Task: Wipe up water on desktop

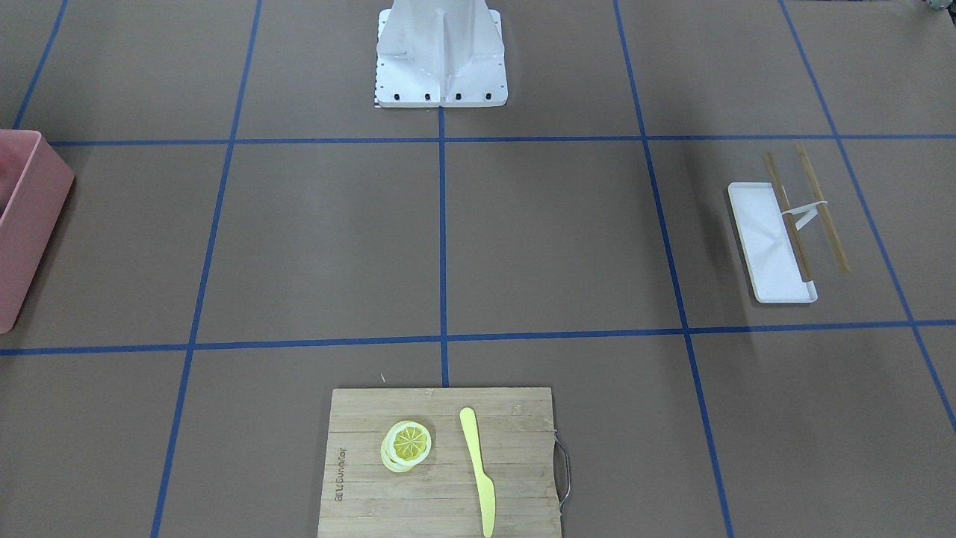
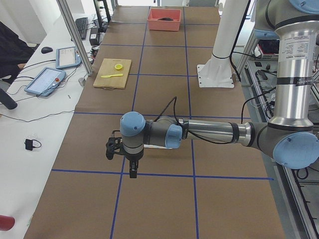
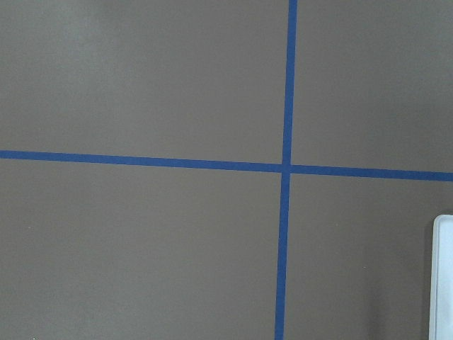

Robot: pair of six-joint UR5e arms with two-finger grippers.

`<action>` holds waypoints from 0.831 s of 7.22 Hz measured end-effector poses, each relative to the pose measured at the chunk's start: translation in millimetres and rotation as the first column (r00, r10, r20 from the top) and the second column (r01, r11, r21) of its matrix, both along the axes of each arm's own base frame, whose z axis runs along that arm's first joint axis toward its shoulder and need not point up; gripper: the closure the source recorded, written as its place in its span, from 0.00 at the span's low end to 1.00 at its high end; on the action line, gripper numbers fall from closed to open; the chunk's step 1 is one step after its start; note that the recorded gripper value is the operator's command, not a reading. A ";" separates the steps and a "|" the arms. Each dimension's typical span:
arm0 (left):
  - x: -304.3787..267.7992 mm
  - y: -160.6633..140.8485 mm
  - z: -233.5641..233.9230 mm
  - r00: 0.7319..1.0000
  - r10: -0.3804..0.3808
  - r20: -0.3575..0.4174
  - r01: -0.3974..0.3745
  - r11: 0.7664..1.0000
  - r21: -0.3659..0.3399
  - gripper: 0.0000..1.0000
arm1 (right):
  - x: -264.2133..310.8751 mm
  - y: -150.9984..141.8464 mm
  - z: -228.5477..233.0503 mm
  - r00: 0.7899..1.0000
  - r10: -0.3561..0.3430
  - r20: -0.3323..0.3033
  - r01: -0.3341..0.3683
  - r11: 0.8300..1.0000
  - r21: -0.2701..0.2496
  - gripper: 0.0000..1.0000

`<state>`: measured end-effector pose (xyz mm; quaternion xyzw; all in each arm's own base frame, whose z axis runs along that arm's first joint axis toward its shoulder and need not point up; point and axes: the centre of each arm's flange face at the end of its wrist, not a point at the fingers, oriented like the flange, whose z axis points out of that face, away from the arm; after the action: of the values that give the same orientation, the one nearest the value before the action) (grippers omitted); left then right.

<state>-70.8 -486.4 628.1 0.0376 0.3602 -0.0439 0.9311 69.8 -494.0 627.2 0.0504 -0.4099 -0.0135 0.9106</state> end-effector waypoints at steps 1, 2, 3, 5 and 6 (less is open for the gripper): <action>0.1 0.1 1.2 1.000 0.000 -0.002 0.000 1.000 0.000 0.02 | -0.6 0.4 3.9 1.000 -0.002 0.000 0.002 1.000 -0.007 0.00; 0.1 0.0 1.2 1.000 0.000 -0.002 0.000 1.000 0.001 0.02 | -0.9 1.2 13.4 1.000 -0.004 -0.001 0.004 1.000 -0.022 0.00; 0.2 -0.2 1.1 1.000 0.000 -0.003 0.000 1.000 0.002 0.02 | -1.0 1.0 21.5 1.000 -0.006 -0.003 0.006 0.999 -0.035 0.00; 0.2 -0.2 0.6 1.000 0.001 -0.004 -0.001 1.000 0.002 0.02 | -1.0 -1.6 23.8 1.000 -0.007 -0.004 0.006 0.999 -0.039 0.00; 0.3 -0.5 0.4 1.000 0.000 -0.004 0.000 1.000 0.002 0.02 | -1.0 -2.4 22.8 1.000 -0.006 -0.004 0.006 0.999 -0.038 0.00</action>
<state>-70.6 -486.9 628.5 0.0382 0.3621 -0.0435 0.9303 68.7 -496.5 650.0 0.0320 -0.4084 -0.0087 0.9122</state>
